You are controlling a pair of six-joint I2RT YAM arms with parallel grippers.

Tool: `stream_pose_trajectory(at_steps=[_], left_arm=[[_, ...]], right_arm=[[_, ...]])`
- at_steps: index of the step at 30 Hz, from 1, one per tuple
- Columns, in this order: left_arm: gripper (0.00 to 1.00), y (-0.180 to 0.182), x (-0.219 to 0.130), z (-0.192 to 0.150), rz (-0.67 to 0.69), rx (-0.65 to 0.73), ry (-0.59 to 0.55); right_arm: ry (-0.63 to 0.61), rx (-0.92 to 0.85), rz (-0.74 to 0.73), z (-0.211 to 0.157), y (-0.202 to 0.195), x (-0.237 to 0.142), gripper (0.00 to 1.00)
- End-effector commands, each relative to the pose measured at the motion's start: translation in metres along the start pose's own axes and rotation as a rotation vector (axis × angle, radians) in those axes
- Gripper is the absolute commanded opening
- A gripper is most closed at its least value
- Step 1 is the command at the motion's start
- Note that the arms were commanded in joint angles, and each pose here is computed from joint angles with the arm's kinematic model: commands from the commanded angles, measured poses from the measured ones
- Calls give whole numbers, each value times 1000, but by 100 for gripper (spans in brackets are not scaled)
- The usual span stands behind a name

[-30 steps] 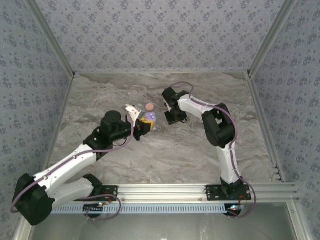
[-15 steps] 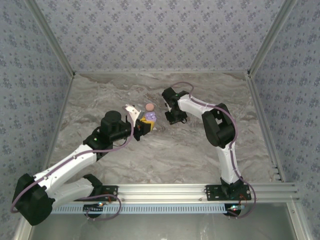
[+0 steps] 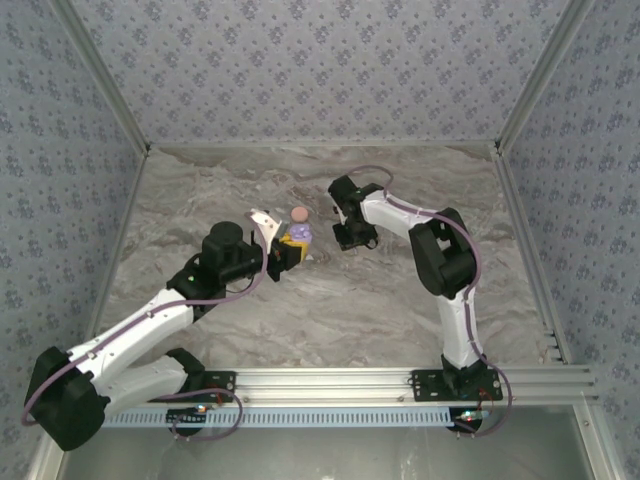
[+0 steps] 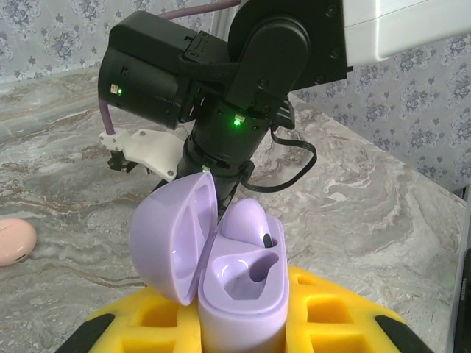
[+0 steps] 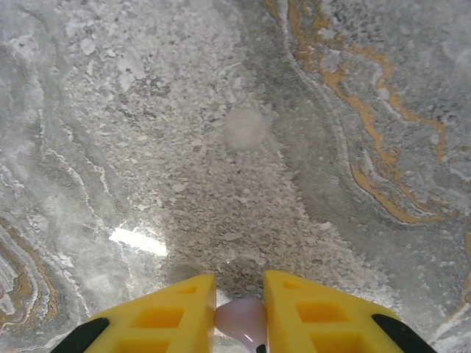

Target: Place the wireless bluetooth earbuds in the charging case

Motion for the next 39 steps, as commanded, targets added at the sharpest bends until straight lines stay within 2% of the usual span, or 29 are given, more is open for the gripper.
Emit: stream_pose_trajectory(at_steps=[1, 8, 23, 39], left_arm=[[10, -1, 3, 2, -3, -8, -11], [10, 6, 14, -6, 21, -37, 30], [10, 24, 47, -39, 53, -136, 114], [10, 34, 70, -59, 27, -149, 82]], right_arm=[[-45, 36, 30, 0, -3, -19, 26], [-89, 91, 150, -5, -12, -28, 26], [-217, 156, 311, -9, -17, -56, 26], [-373, 136, 442, -14, -8, -98, 26]])
Point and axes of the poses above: each hand's point on the last joint's axis, 136 mm out from that joint toward the fingers, its own x axis out along the fingers, its own y axis along the line the jaws close on, z = x × y, the point moved 9 cm from there along -x, back along the fingers
